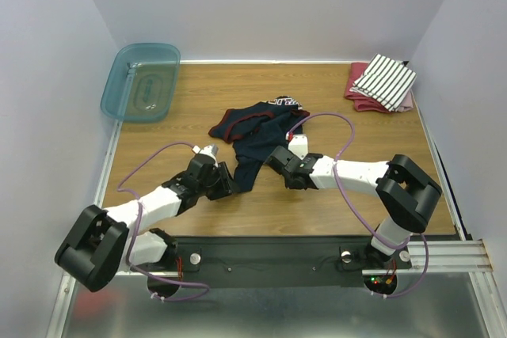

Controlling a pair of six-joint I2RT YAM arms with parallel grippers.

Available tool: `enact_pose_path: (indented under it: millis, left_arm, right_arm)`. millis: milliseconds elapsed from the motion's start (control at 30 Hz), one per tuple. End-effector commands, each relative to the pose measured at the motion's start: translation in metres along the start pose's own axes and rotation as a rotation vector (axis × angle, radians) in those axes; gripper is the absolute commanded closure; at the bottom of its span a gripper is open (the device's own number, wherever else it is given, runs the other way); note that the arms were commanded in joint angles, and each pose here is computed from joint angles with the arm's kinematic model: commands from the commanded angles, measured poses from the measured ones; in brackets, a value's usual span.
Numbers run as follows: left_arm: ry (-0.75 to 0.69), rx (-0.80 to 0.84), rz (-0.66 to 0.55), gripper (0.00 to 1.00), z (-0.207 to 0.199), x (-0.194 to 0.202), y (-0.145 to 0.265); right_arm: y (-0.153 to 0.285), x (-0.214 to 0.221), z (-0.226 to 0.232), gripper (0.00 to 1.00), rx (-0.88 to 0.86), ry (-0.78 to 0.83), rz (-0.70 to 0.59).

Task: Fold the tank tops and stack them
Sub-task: Flatten the tank top out

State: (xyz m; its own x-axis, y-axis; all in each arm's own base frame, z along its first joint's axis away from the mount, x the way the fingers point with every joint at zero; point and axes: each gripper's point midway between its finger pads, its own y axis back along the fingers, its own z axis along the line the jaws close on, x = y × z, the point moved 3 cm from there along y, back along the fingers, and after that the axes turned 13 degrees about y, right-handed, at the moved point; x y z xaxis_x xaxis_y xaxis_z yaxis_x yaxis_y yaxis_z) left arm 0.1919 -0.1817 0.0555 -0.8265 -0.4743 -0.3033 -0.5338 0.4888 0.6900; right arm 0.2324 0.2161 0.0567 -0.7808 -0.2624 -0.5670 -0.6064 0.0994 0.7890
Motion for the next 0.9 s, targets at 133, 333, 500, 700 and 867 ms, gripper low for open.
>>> enact_pose_path:
  millis: [133, 333, 500, 700, 867]
  left_arm:
    - [0.027, -0.003, -0.033, 0.49, -0.002, -0.006, -0.017]
    - [0.037, 0.029, -0.041, 0.69, -0.014, -0.011, -0.023]
    - [-0.018, 0.023, -0.166, 1.0, -0.048, -0.056, -0.014]
    - [0.001, 0.006, -0.522, 1.0, -0.095, -0.18, 0.062]
    - [-0.005, 0.021, -0.803, 1.0, -0.137, -0.261, 0.156]
  right_arm:
    - [0.007, -0.012, -0.013, 0.99, 0.031, -0.021, -0.04]
    - [0.011, -0.019, -0.022, 0.99, 0.034, -0.042, -0.06]
    - [0.017, -0.04, -0.049, 1.0, 0.077, -0.065, -0.11]
    - [0.052, -0.106, -0.119, 1.0, 0.24, -0.13, -0.288]
    - [0.105, -0.18, -0.183, 1.0, 0.399, -0.193, -0.442]
